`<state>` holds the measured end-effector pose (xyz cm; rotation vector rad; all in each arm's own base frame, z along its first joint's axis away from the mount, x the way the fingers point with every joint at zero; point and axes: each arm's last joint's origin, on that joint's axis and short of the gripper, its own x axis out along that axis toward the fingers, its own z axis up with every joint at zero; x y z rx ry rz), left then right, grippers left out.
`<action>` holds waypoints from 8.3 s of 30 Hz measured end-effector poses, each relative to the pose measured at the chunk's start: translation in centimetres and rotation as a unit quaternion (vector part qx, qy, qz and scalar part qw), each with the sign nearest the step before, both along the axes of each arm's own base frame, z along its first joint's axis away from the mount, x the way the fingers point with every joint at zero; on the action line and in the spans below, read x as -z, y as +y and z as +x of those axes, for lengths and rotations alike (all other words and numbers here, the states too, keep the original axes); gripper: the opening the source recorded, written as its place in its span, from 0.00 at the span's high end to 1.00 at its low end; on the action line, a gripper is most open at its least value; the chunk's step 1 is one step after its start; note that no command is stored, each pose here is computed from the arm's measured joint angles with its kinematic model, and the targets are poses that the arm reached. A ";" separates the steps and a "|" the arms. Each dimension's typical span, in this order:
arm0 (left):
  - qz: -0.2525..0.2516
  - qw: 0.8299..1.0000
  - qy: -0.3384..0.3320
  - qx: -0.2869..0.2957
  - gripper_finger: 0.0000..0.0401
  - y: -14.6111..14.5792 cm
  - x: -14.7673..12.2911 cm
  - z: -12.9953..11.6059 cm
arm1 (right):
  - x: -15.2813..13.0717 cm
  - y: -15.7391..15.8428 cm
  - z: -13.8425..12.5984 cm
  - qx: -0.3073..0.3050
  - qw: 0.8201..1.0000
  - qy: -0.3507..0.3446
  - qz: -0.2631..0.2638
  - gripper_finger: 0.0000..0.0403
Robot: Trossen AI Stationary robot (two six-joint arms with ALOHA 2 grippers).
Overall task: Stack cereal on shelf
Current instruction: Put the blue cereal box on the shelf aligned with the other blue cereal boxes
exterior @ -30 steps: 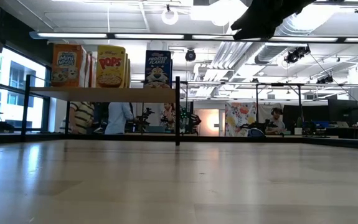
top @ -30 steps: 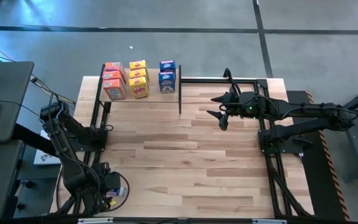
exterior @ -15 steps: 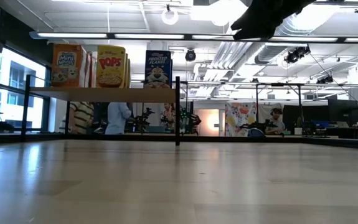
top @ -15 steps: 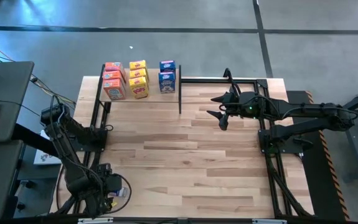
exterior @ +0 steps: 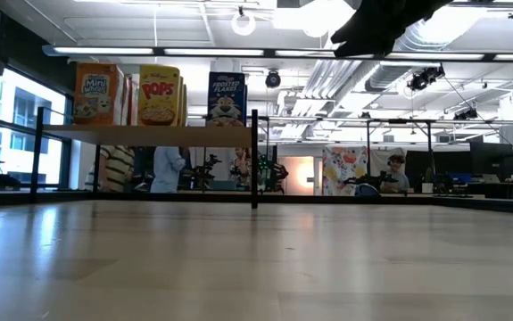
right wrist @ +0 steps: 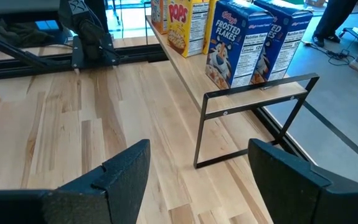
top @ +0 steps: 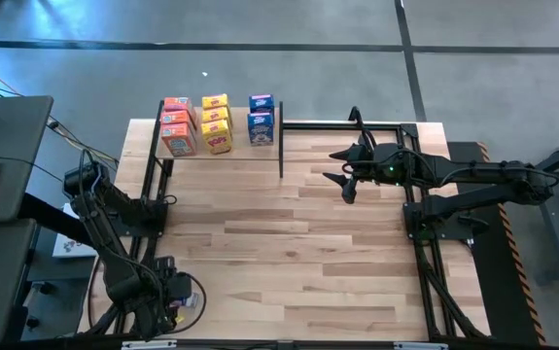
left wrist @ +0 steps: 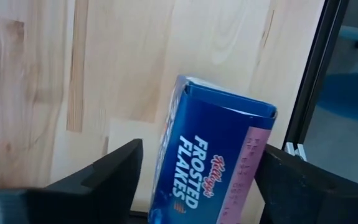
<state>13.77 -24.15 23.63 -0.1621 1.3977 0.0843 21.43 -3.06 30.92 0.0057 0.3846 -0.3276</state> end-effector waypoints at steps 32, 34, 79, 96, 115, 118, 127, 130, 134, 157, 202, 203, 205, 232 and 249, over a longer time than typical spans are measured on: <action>-0.045 0.998 -0.038 0.013 0.61 2.3 -1.2 4.1 | 0.0 0.0 0.0 0.000 1.000 0.000 0.000 0.34; -0.046 0.998 -0.040 0.017 0.61 3.0 -1.4 4.8 | 0.0 0.0 0.0 0.000 1.000 0.000 0.000 0.34; 0.026 0.995 -0.093 0.031 0.60 28.5 -2.8 13.6 | 0.0 0.0 0.0 0.000 1.000 0.000 0.000 0.34; 0.025 0.998 -0.064 0.017 0.60 29.3 -1.1 14.5 | 0.1 0.0 0.0 0.000 1.000 0.005 0.000 0.34; 0.030 0.998 -0.062 0.015 0.60 29.1 -1.1 14.6 | 0.1 0.0 0.0 0.000 1.000 0.005 0.001 0.34; 0.030 0.998 -0.062 0.014 0.58 29.1 -1.1 14.6 | 0.1 0.0 0.0 0.000 1.000 0.005 0.001 0.34; 0.033 0.997 -0.062 0.016 0.53 29.1 -1.1 14.6 | 0.1 0.0 0.0 0.000 1.000 0.005 0.001 0.34; 0.033 0.997 -0.062 0.015 0.53 29.1 -1.1 14.6 | 0.1 0.0 0.0 0.000 1.000 0.005 0.001 0.34; 0.034 0.997 -0.064 0.014 0.53 29.1 -1.0 14.6 | 0.1 0.0 0.0 0.000 1.000 0.005 0.001 0.34; 0.035 0.997 -0.063 0.013 0.51 28.6 -0.2 14.6 | 0.1 0.0 0.0 0.000 1.000 0.007 0.001 0.34; 0.061 0.903 -0.417 0.084 0.37 23.0 -4.9 1.4 | 0.2 0.0 -0.1 0.000 1.000 0.011 0.001 0.34; 0.061 0.896 -0.431 0.084 0.37 23.0 -4.5 1.1 | 0.2 0.0 -0.1 0.000 1.000 0.011 0.001 0.34; 0.061 0.889 -0.447 0.084 0.37 23.0 -3.6 0.4 | 0.2 0.0 -0.1 0.000 1.000 0.011 0.001 0.34; 0.058 0.793 -0.598 0.098 0.37 23.1 7.1 -1.9 | 0.2 0.0 -0.1 0.000 1.000 0.012 0.001 0.34; 0.121 0.793 -0.583 0.129 0.37 23.3 8.1 -3.1 | 0.2 0.0 -0.1 0.000 1.000 0.012 0.001 0.34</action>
